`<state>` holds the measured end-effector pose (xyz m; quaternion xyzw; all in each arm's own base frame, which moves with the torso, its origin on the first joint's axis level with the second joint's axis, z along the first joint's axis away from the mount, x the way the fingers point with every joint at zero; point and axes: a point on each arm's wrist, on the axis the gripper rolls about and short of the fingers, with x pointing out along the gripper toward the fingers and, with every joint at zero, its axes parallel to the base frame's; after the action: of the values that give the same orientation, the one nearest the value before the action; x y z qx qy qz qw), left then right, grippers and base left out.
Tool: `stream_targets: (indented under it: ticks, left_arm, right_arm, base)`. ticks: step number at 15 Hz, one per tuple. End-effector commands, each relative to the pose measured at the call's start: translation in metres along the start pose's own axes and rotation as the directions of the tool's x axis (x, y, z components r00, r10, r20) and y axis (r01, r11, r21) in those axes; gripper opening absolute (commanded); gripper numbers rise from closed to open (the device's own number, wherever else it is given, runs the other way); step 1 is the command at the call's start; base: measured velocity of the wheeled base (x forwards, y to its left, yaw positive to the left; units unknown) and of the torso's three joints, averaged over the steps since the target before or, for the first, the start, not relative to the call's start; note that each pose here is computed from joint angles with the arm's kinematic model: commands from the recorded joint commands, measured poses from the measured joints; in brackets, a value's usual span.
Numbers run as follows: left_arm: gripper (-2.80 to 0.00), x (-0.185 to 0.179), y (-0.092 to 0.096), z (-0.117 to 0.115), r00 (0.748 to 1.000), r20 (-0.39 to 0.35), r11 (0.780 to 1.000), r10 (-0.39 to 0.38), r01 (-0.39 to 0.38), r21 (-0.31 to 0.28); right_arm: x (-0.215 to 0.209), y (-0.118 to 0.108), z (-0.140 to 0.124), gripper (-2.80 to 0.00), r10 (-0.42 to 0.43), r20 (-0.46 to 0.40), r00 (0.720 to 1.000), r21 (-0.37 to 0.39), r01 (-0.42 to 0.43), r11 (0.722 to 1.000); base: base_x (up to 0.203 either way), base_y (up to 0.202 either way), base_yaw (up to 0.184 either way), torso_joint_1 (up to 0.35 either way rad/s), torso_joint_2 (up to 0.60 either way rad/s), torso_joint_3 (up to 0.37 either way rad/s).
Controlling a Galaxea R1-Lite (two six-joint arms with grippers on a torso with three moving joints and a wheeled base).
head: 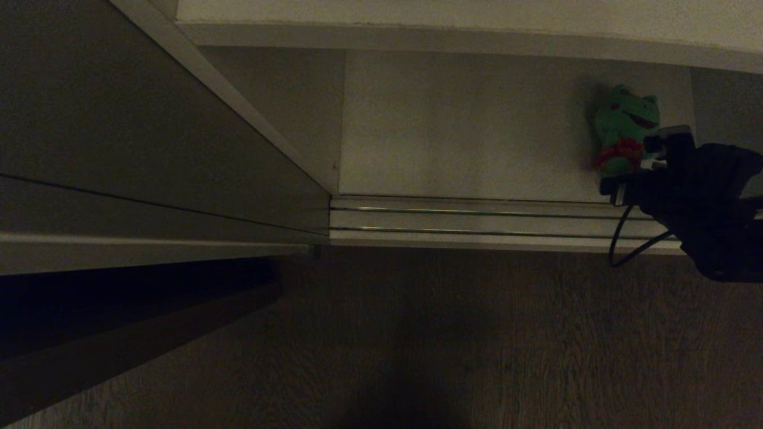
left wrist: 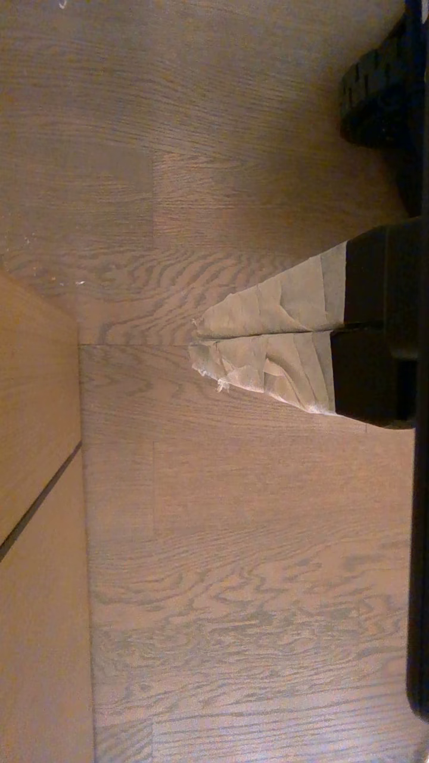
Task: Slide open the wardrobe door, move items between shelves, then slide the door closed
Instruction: Place the green doll on the higher shelf
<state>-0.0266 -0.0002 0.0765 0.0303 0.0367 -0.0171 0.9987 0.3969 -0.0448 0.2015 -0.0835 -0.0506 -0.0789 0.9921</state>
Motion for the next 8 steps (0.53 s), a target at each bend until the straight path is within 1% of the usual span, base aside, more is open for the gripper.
stream_targets:
  ticks: [1,5,6,8]
  left_arm:
    - [-2.80,0.000,0.000,0.000,1.000,-0.001,1.000,0.000,0.000,0.000]
    - [-2.80,0.000,0.000,0.000,1.000,-0.001,1.000,0.000,0.000,0.000]
    - [-2.80,0.000,0.000,0.000,1.000,-0.002,1.000,-0.001,0.001,0.000]
    - [-2.80,0.000,0.000,0.000,1.000,0.000,1.000,0.000,0.000,0.001]
  right_arm:
    - [-0.028,-0.002,0.031,0.00,0.000,0.057,0.998,0.000,0.000,1.000]
    - [-0.073,-0.008,0.052,0.00,0.000,0.075,0.997,0.005,0.000,1.000]
    - [-0.082,-0.007,0.051,0.00,0.005,0.063,0.998,0.000,-0.005,1.000]
    - [-0.079,-0.005,0.043,0.00,0.012,0.032,0.999,0.001,-0.012,1.000]
  base:
    - [0.000,0.000,0.000,0.000,0.00,0.000]
    - [0.000,0.000,0.000,0.000,0.00,0.000]
    - [0.000,0.000,0.000,0.000,0.00,0.000]
    - [0.000,0.000,0.000,0.000,0.00,0.000]
